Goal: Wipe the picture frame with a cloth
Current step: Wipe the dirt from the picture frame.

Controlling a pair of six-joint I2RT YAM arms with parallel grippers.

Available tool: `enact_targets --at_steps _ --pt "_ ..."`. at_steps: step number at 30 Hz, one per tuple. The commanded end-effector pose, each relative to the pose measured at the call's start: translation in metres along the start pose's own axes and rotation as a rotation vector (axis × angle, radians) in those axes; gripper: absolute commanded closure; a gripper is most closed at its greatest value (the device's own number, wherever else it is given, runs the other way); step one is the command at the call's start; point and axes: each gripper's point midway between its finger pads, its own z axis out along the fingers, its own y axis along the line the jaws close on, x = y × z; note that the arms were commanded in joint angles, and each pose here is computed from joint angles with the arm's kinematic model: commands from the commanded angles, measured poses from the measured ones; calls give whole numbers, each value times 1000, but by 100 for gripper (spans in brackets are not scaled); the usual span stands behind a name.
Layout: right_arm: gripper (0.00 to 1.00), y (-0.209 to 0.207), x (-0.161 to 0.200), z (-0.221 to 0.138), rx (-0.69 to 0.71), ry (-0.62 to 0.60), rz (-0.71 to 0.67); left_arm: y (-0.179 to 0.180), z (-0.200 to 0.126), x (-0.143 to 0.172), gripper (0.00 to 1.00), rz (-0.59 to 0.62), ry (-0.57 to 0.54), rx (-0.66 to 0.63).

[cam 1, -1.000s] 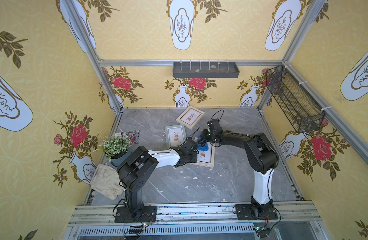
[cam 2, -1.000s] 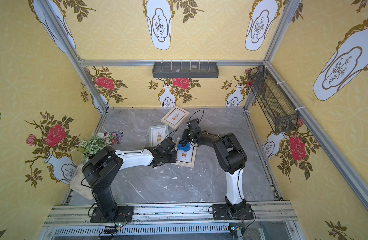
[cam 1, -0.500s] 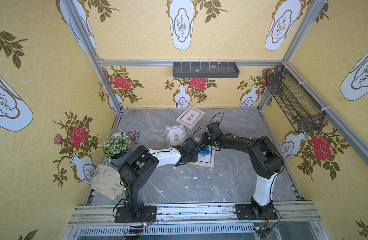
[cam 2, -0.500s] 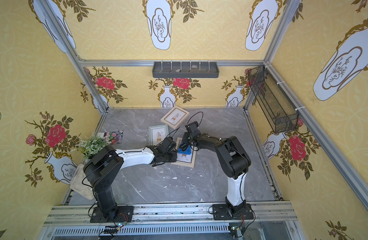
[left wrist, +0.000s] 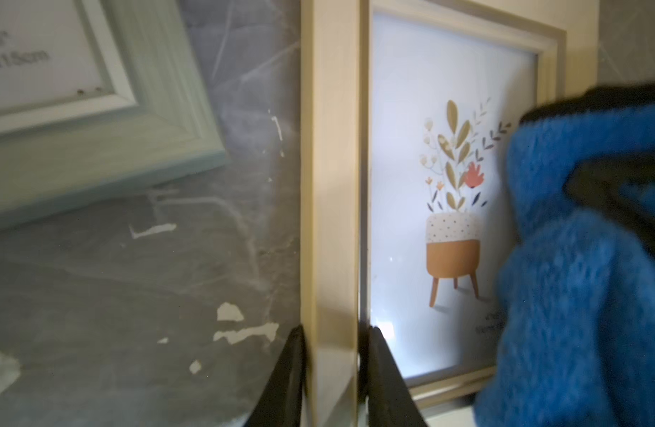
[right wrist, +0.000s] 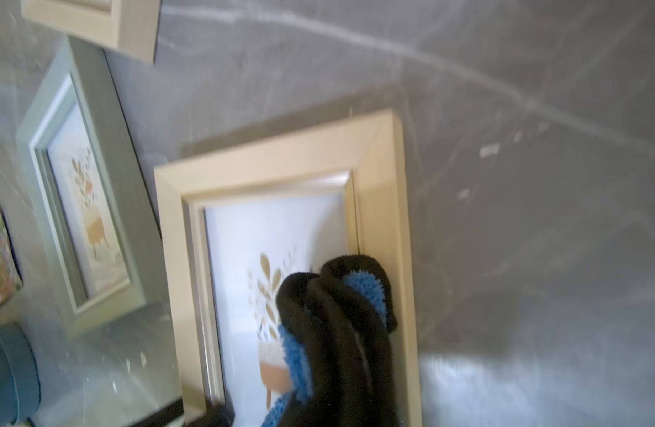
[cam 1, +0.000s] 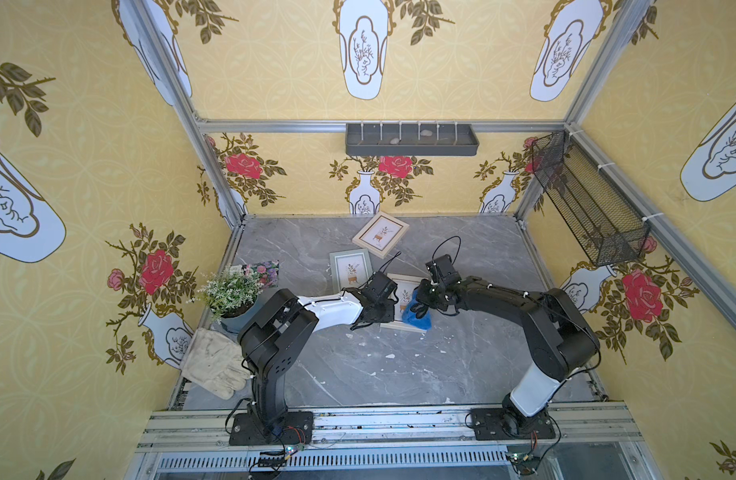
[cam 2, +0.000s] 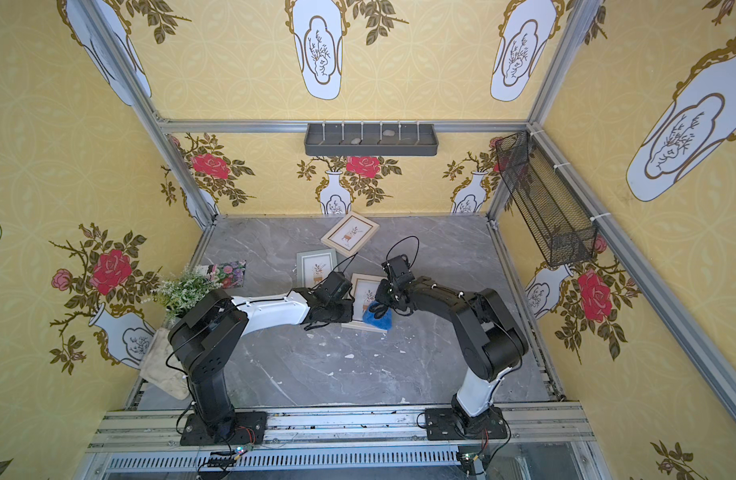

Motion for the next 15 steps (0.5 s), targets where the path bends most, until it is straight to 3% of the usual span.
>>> enact_targets --at_steps 1,5,12,15 --pt "100 -1 -23 14 43 -38 -59 52 2 41 91 0 148 -214" --pt "100 -3 -9 13 57 -8 -81 53 1 40 91 -2 145 -222" --pt "100 -19 75 -14 89 99 -84 52 3 40 92 -5 147 -220" --pt "100 -28 71 -15 93 82 -56 52 3 40 92 -2 146 -220"
